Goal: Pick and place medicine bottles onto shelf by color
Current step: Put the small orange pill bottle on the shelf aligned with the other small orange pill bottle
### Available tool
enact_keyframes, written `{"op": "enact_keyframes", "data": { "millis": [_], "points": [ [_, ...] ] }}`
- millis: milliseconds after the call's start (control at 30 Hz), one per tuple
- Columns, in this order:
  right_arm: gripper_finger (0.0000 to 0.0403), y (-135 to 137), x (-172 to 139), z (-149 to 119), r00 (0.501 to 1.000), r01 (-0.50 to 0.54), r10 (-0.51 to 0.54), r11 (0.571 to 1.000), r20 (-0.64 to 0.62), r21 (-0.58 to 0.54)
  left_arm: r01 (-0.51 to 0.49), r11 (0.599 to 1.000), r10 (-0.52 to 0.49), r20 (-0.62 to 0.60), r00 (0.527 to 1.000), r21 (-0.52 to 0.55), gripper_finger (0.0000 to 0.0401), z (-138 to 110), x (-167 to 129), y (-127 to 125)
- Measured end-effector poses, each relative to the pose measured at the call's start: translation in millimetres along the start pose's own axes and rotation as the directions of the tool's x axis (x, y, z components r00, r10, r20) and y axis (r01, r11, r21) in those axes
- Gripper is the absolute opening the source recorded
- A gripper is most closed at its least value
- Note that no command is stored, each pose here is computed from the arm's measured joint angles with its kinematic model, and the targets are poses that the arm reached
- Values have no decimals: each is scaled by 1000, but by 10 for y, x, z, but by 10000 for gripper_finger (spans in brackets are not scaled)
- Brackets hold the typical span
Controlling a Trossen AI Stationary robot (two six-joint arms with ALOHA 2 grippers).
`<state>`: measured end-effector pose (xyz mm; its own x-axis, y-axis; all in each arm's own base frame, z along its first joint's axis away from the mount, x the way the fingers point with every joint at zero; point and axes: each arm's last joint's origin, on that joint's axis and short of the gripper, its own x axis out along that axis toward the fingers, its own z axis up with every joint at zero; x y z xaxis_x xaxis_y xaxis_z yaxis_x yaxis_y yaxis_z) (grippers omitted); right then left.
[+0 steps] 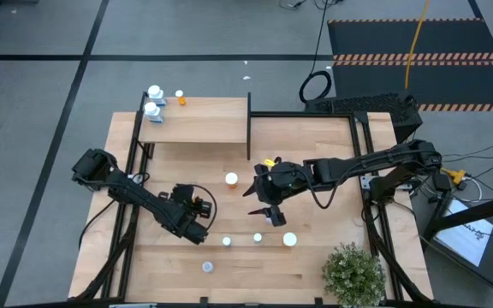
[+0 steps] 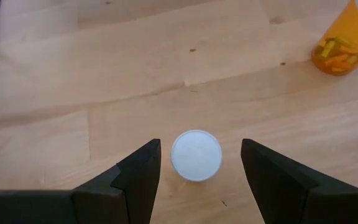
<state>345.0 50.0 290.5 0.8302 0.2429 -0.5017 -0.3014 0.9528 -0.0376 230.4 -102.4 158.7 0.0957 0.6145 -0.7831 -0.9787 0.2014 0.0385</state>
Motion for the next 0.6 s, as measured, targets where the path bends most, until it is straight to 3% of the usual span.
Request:
{"op": "enact_keyframes", "data": {
  "millis": [600],
  "points": [
    [258,-2,0,14,1000,2,-2,1000,17,-2,0,1000,0,1,1000,3,225,0,0,0]
  ]
}}
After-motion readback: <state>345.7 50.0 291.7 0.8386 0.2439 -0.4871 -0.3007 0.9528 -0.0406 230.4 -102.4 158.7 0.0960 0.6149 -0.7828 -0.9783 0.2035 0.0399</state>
